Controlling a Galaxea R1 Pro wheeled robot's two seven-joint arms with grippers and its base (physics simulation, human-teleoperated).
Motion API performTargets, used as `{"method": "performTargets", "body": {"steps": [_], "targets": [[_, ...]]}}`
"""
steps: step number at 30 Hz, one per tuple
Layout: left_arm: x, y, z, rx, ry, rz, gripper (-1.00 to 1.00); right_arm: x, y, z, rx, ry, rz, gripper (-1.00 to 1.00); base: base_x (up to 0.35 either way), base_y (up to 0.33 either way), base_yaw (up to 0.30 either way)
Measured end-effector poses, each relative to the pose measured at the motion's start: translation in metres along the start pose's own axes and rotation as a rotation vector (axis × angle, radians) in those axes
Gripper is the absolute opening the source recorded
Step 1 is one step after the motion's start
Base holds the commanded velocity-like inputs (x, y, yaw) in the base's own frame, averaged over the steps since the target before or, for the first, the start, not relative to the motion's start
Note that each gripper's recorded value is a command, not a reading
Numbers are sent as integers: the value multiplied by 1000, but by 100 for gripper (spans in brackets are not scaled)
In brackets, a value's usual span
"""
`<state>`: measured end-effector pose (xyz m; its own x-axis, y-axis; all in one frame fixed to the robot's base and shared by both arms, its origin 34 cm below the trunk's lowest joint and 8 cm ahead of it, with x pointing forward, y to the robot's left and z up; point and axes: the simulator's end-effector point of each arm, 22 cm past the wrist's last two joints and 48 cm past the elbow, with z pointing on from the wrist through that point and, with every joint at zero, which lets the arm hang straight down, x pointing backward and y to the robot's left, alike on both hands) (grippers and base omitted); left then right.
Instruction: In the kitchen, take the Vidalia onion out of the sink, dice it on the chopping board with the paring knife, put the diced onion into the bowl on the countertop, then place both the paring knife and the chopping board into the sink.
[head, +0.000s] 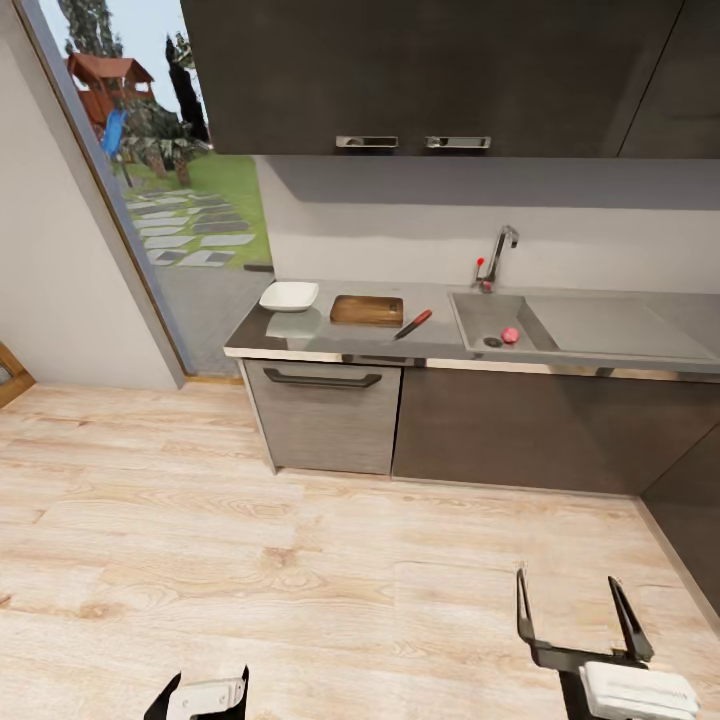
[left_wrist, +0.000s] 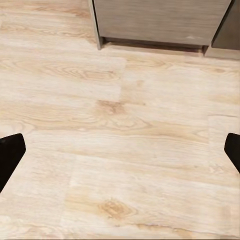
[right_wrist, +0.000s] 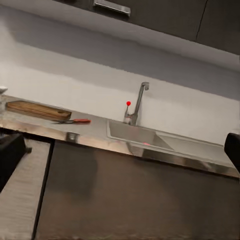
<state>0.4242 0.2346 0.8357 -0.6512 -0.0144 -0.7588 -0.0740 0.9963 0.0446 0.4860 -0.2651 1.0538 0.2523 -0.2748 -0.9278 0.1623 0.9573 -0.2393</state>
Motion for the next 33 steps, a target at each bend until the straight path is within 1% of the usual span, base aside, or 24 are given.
{"method": "performTargets", "body": {"steps": [2,4,5,6,8,9,10,12,13,15,17,18,20,23,27,33], "targets": [[3,0,0,0,6,2,100,23,6,-19,-12,64,14,100,0,0,0],[6,1,0,-1,12,4,100,40,5,-32,-3,111,28,100,0,0,0],[8,1,0,-1,17,6,100,49,0,-39,17,138,35,100,0,0,0],[10,1,0,-1,19,7,100,53,-5,-41,30,151,38,100,0,0,0],[14,1,0,-2,27,9,100,68,-21,-50,78,200,41,100,0,0,0],[16,2,1,-2,30,11,100,76,-24,-54,84,231,41,100,0,0,0],[17,2,1,-2,32,12,100,81,-24,-57,81,250,42,100,0,0,0],[22,2,1,-1,42,16,100,102,-15,-68,41,336,50,100,0,0,0],[23,3,1,-1,45,17,100,107,-12,-71,29,356,54,100,0,0,0],[28,3,1,-1,55,21,100,121,-3,-79,-6,417,82,100,0,0,0],[30,3,1,-1,59,23,100,133,-2,-86,1,473,126,100,0,0,0],[31,3,1,-1,60,23,100,136,-2,-88,5,489,136,100,0,0,0],[32,2,1,7,63,23,100,147,-1,-95,11,545,162,100,0,0,0],[33,-7,0,47,65,23,100,154,0,-100,15,585,178,100,0,0,0],[34,-15,0,80,67,22,100,157,-3,-102,27,600,179,100,0,0,0],[41,-17,-1,92,80,26,100,162,-20,-107,107,614,157,100,0,0,0]]}}
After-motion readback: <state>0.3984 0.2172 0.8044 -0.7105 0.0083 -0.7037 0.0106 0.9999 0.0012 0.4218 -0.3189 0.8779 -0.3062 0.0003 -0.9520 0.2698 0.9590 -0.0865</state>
